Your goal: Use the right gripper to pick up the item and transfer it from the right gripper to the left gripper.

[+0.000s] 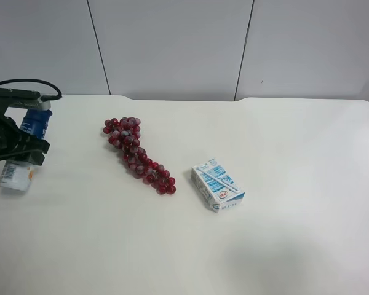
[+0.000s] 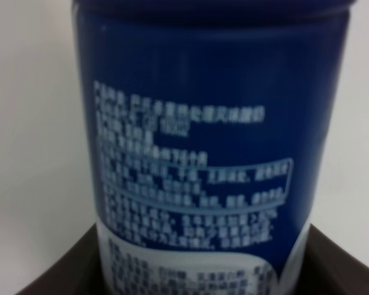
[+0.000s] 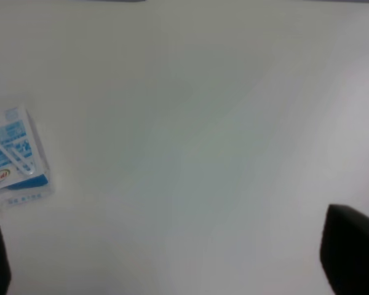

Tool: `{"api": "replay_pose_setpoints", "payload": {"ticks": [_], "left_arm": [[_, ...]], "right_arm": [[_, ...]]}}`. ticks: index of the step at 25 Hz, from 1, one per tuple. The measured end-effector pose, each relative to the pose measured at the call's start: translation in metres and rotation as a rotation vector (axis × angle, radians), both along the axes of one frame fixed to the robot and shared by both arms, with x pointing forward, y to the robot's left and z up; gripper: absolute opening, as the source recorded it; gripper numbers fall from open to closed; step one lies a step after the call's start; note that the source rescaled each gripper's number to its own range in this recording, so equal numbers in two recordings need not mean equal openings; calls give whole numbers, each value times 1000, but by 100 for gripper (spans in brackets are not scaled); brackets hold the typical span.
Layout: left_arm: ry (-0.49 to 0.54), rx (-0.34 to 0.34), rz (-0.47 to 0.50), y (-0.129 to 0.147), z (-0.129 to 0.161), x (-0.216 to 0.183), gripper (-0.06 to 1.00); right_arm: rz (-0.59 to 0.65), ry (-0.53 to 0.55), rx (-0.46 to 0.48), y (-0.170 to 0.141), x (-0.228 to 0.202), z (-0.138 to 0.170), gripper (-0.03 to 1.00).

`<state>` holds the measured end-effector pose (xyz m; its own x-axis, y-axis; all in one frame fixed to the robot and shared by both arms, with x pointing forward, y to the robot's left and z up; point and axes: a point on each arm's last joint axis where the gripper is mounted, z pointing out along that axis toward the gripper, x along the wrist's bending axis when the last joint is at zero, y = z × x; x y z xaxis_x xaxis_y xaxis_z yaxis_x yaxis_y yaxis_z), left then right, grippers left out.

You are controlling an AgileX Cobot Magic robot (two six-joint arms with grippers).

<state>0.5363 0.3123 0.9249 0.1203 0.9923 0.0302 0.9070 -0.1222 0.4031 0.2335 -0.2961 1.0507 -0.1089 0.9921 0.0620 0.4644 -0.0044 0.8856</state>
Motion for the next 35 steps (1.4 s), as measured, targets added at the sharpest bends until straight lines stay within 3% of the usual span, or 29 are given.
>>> {"api": "replay_pose_setpoints", "payload": {"ticks": [7,15,16,17,19,21,24,28,35], "left_arm": [[67,-1,2,0,-27,4,6],[66,0,3,1,-30,5,6],[63,1,3,1,-30,5,11],[58,0,8,1,-30,6,26],[37,-1,17,1,-29,7,67],[29,2,17,1,-29,8,90],[11,3,16,1,-23,8,98],[-44,0,13,1,7,6,99],[-91,-40,21,-4,96,-16,99]], "right_arm": [[0,0,0,0,0,0,100],[0,0,0,0,0,0,100],[0,0,0,0,0,0,100],[0,0,0,0,0,0,100],[0,0,0,0,0,0,100],[0,0,0,0,0,0,100],[0,0,0,0,0,0,100],[0,0,0,0,0,0,100],[0,0,0,0,0,0,100]]}}
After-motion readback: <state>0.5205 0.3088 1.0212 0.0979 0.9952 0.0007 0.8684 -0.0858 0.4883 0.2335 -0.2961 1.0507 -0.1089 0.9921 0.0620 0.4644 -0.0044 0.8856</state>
